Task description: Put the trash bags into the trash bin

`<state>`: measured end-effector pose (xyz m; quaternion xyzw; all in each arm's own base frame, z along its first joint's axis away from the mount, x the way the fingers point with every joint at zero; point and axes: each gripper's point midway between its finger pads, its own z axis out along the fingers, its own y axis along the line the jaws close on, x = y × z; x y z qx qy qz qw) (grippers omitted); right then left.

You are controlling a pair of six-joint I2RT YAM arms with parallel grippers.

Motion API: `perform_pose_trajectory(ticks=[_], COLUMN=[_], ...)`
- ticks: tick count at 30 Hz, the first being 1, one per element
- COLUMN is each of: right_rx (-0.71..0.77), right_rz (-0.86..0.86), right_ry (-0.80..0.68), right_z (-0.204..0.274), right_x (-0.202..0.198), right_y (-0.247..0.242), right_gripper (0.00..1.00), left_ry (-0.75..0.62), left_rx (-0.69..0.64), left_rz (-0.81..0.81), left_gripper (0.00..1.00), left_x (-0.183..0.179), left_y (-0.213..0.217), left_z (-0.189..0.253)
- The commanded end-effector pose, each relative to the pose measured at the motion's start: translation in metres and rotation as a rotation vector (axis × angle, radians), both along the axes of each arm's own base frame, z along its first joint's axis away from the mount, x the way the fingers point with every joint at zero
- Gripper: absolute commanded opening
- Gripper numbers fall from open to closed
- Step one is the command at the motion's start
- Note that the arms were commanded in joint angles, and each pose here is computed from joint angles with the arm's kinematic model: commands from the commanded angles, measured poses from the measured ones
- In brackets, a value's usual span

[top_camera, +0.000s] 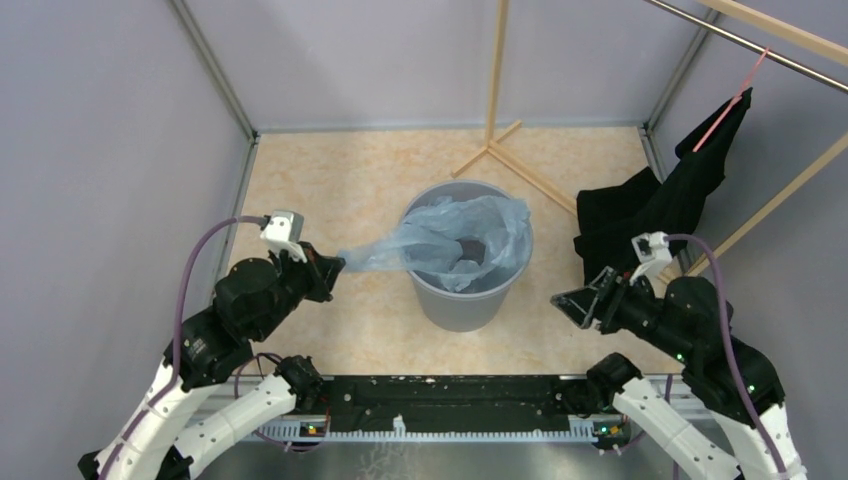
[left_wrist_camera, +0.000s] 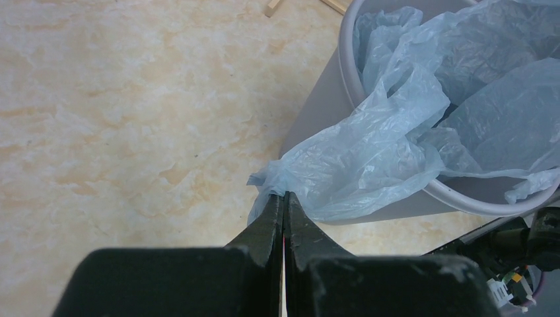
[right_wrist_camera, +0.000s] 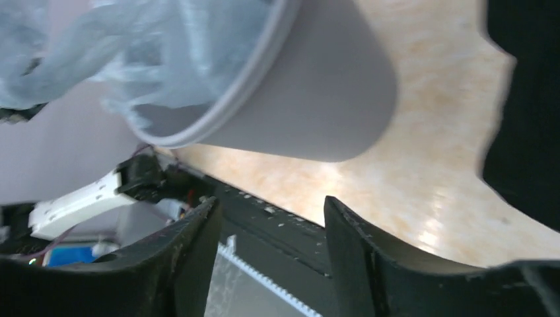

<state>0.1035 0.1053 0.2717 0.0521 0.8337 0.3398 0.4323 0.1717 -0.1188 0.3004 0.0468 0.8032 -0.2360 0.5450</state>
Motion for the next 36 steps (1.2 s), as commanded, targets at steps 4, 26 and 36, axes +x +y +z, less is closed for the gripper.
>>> perform_pose_trajectory(ticks=[4, 26, 36], right_rx=[0.077, -0.199, -0.210], right_rz=[0.279, -0.019, 0.086], right_ry=[-0.295, -0.192, -0.094], right_z=[0.076, 0.068, 0.000], right_x=[0.022, 0.111, 0.112], right_y=[0.055, 0.039, 0.061], right_gripper=[0.82, 0.92, 0.72], left_ry=[-0.017, 0.029, 0.031], left_rx=[-0.027, -0.021, -0.009], left_rz=[-0.004, 0.007, -0.003], left_gripper=[0.00, 0.00, 0.00], left_x=[0.001, 0.013, 0.016], left_y=[-0.003, -0.015, -0.019], left_z=[0.011, 0.004, -0.002])
